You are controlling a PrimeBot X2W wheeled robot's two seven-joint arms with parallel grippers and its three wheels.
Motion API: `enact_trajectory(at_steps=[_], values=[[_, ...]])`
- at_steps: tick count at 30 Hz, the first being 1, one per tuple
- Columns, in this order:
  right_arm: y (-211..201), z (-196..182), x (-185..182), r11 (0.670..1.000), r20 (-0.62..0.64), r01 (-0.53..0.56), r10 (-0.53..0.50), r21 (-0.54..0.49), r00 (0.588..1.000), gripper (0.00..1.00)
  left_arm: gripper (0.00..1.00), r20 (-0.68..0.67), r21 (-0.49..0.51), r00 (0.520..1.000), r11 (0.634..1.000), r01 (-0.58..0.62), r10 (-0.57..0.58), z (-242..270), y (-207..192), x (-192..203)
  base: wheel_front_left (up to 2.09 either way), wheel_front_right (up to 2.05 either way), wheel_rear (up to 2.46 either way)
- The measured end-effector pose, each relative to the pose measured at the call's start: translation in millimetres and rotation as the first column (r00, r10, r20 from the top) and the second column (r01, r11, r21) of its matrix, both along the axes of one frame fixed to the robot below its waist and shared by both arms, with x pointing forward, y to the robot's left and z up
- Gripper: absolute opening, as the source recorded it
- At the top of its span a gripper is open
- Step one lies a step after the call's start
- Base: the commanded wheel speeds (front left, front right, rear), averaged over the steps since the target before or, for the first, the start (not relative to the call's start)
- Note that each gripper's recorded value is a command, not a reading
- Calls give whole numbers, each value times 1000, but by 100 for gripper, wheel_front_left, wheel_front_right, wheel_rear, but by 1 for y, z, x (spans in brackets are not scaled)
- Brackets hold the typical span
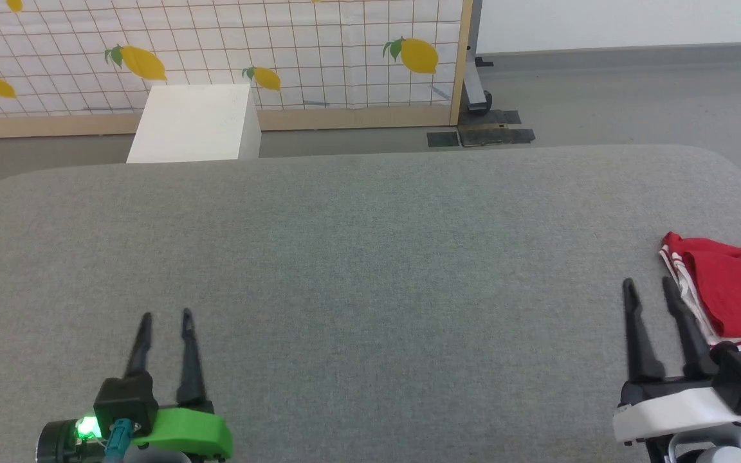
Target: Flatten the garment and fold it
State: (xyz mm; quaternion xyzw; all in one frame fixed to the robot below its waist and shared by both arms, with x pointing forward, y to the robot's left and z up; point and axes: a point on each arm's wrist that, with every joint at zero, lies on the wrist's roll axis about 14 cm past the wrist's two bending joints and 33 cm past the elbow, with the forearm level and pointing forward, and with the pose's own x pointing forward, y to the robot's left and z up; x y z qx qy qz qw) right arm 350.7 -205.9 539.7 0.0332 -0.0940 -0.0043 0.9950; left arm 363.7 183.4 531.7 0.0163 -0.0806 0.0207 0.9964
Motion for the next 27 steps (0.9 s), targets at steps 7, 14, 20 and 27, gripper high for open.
enact_trajectory(at_steps=[7, 14, 20, 27], values=[[1, -1, 1, 1000, -9, -4, 4, 0, 1000, 0, 0, -8, 0, 1000, 1000, -1, 1, -1, 0, 0, 0, 0, 0], [3, -3, 2, 1000, -20, -11, 11, -1, 1000, 0, 0, -21, 0, 1000, 1000, -3, 3, -3, 1, 0, 0, 0, 0], [6, -4, 2, 1000, -33, -18, 18, -7, 999, 0, 0, -30, -1, 1000, 1000, 3, -3, -4, 0, 0, 0, 0, 0], [9, -6, 4, 1000, -49, -28, 27, -14, 998, 0, 0, -44, 1, 999, 1000, 1, -1, -5, 1, 0, 0, 0, 0]])
